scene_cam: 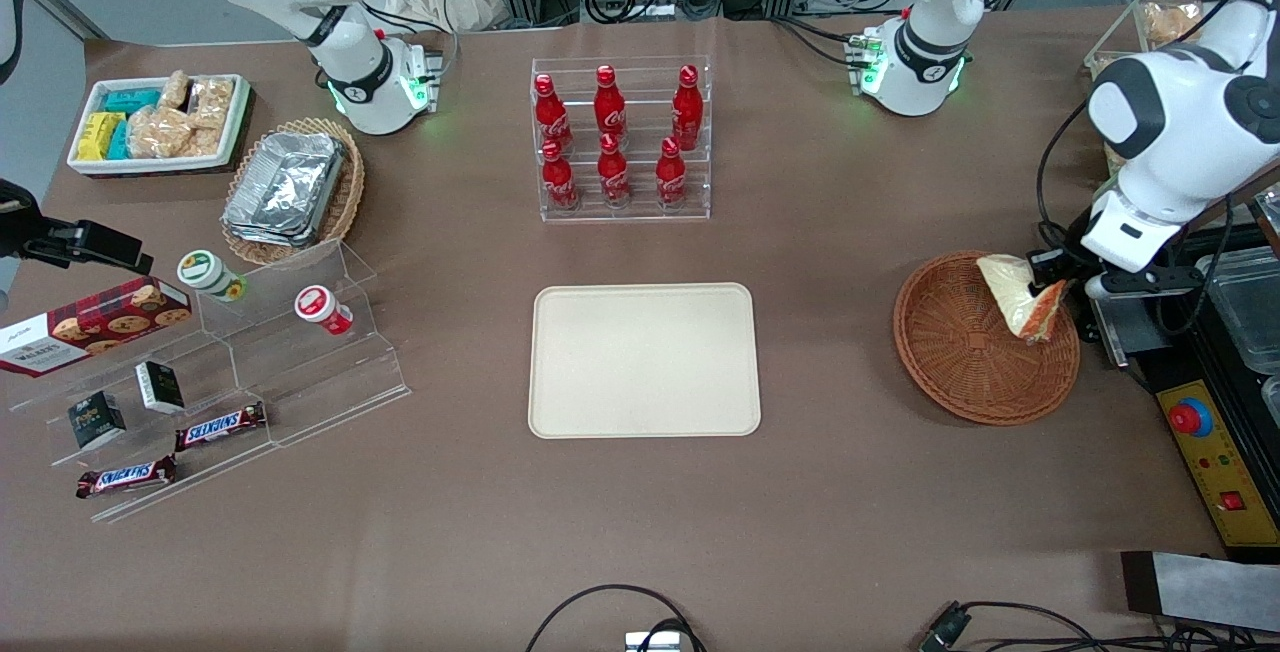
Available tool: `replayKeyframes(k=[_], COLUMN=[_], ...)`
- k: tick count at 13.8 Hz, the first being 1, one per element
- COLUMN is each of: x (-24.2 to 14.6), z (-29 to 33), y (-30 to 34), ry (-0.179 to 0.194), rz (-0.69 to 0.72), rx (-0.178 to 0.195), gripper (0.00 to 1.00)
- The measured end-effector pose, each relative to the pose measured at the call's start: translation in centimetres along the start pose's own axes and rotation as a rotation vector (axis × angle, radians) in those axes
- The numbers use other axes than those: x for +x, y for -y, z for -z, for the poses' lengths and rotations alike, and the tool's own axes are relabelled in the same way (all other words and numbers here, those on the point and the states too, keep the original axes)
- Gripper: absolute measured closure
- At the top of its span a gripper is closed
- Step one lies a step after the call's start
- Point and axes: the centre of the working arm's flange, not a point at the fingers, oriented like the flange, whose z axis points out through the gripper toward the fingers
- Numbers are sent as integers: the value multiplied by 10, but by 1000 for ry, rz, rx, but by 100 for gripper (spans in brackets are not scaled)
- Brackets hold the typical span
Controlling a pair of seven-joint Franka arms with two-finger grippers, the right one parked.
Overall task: Place sandwich from basket to tray
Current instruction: 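Lift the sandwich out of the basket and carry it toward the tray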
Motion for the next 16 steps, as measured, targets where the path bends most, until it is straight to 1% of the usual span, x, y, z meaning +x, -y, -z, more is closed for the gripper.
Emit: replayKeyframes(k=[1,2,4,6,10,12,14,16], x=[6,14,25,26,10,7,12,19], z=[15,29,51,60,55,45,36,28], y=[-11,-28,-73,-121,-220,-253,-273,-289], ry=[18,27,16,2,-7,-3,8,18], rz=[-34,-70,-123,-148,-137,-156,-186,-211], rx=[0,0,1,3,50,70,62,41], gripper=[84,84,84,84,84,84,84,84])
